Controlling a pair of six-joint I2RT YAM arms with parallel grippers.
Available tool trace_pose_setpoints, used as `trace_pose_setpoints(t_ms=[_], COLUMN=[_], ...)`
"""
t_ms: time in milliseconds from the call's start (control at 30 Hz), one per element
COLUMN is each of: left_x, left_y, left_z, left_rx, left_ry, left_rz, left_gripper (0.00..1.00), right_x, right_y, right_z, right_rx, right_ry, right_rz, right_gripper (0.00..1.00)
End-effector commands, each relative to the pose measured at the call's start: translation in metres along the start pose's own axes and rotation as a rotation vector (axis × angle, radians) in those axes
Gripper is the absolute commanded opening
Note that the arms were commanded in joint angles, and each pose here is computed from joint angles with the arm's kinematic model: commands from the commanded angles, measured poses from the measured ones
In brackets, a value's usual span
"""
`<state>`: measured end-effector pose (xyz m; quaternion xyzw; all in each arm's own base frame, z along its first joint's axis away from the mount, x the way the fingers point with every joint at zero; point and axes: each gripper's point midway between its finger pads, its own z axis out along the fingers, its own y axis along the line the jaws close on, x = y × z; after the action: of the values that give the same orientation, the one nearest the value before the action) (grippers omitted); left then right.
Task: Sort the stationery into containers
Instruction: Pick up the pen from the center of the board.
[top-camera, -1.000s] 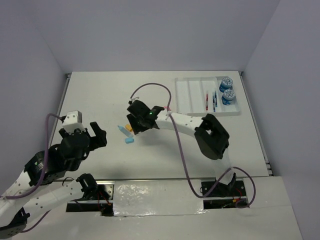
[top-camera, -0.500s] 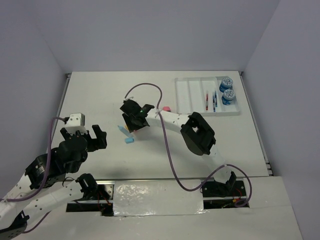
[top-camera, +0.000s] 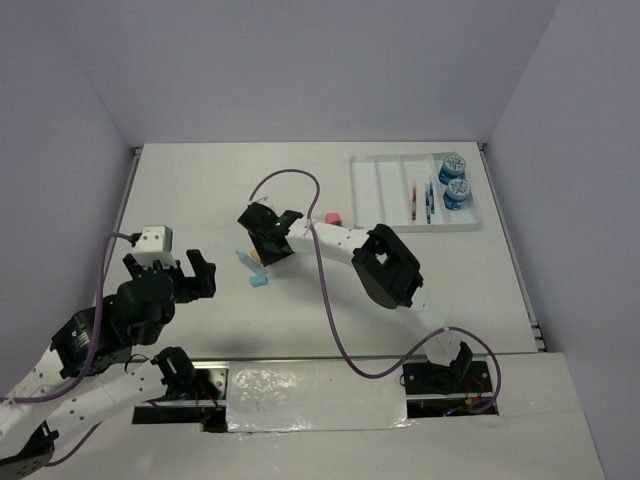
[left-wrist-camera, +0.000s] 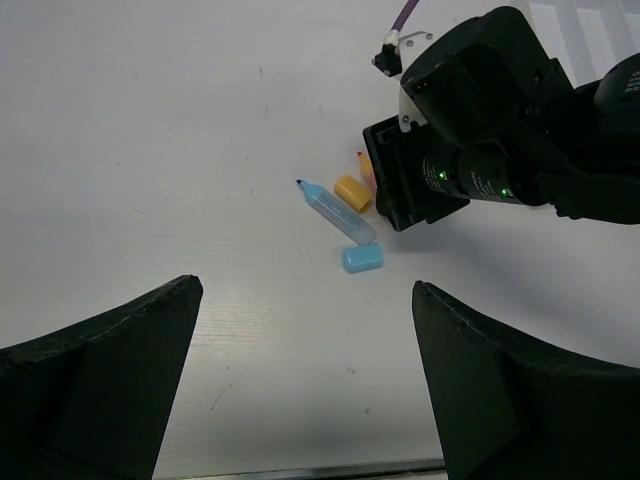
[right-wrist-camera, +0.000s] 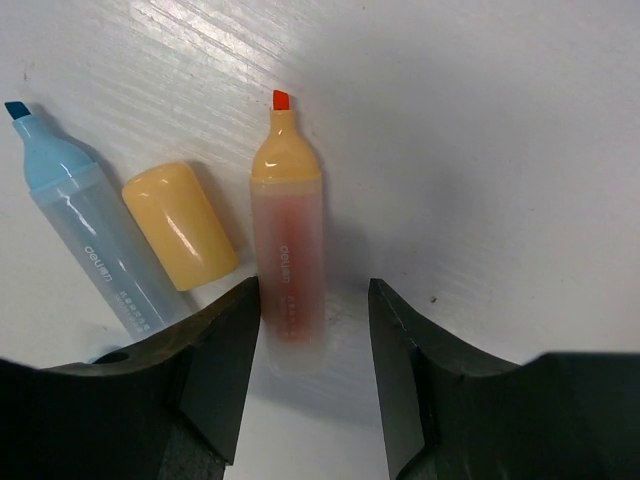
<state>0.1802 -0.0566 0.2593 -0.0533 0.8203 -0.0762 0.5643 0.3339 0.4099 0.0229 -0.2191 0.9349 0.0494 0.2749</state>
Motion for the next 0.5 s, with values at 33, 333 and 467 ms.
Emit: trace_pose_setpoints(t_ms=[33, 333, 467], left_x=[-0.005, -0.001, 0.004], left_y=[-0.002, -0.003, -0.011], left_z=[0.001, 0.008, 0.017], left_rx=[0.009, -0.027, -0.054], left_ry=[-0.021, 0.002, 0.047], left_rz=[-0.008, 0.012, 0.047], left_gripper=[0.99, 0.99, 0.99], right_x=[-0.008, 0.004, 0.009], right_y=[-0.007, -0.001, -0.024], right_z=[0.006, 0.02, 0.019], right_rx=[0.023, -0.093, -0.103], right_ry=[-0.007, 0.047, 0.071], right_rz=[-0.02, -0.014, 0.059], right_gripper=[0.54, 0.38, 0.22])
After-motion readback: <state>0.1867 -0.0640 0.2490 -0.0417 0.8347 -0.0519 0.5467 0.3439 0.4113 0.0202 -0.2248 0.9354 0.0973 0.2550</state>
